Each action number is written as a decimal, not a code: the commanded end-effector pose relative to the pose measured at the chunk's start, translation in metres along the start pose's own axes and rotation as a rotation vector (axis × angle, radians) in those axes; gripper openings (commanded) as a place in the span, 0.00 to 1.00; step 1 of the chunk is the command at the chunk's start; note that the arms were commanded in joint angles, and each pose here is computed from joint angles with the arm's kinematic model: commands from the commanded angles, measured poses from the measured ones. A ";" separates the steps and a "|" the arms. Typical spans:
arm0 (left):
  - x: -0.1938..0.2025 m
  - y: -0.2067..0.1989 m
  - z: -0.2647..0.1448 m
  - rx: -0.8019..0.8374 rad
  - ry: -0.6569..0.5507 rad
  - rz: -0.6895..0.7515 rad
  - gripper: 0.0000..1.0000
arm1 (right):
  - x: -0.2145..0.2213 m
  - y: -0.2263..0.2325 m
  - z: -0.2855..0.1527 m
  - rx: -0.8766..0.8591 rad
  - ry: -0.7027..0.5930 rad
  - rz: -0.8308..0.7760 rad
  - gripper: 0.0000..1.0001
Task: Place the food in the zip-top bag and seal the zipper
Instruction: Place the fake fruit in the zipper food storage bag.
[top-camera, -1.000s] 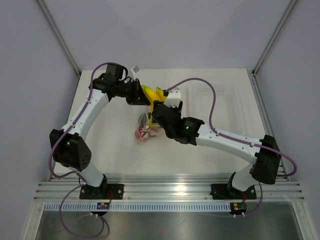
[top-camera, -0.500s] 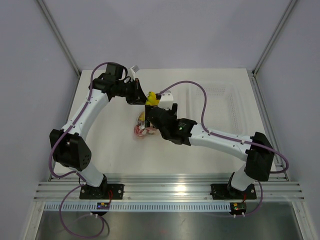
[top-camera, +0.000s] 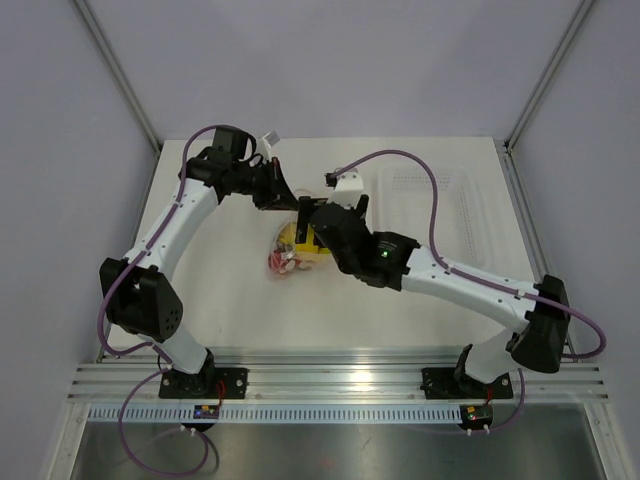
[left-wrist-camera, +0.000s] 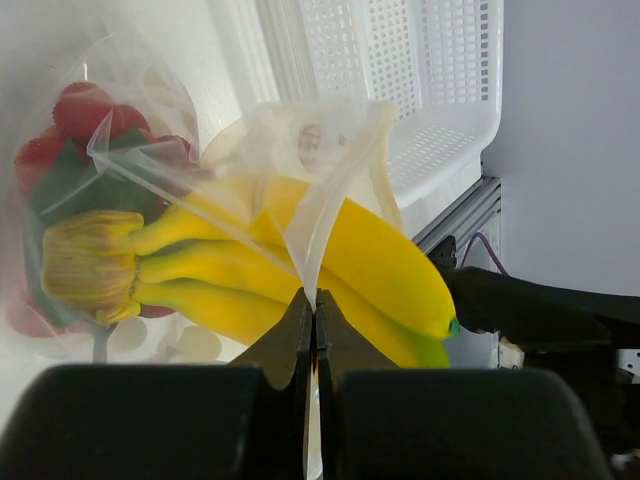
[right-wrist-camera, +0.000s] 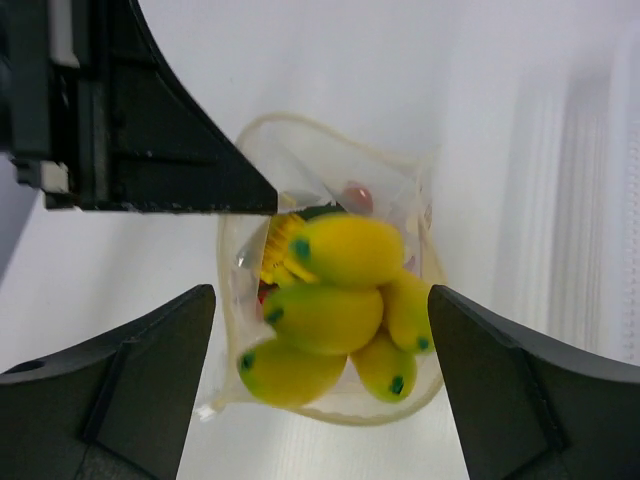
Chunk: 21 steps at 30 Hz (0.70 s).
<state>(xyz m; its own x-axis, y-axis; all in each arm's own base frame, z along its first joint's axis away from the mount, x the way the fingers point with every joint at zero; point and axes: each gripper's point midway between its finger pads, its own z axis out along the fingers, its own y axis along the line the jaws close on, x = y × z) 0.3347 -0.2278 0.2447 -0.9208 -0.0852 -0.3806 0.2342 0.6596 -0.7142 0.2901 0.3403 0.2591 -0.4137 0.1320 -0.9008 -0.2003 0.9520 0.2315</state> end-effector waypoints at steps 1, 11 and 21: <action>-0.006 -0.016 -0.008 0.053 -0.037 0.050 0.00 | -0.055 -0.018 -0.028 -0.010 -0.091 0.097 0.94; -0.007 -0.015 -0.007 0.053 -0.037 0.046 0.00 | -0.010 -0.064 -0.001 -0.001 0.138 0.297 0.62; -0.006 -0.016 -0.008 0.052 -0.037 0.045 0.00 | 0.021 -0.050 0.018 -0.024 0.259 0.254 0.51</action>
<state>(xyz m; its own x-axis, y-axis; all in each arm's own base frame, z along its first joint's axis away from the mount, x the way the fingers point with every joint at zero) 0.3347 -0.2285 0.2446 -0.9203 -0.0839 -0.3822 0.2369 0.6578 -0.7149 0.3069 0.2899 0.2147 -0.6475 0.2758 -0.7104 -0.0701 0.9067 0.4159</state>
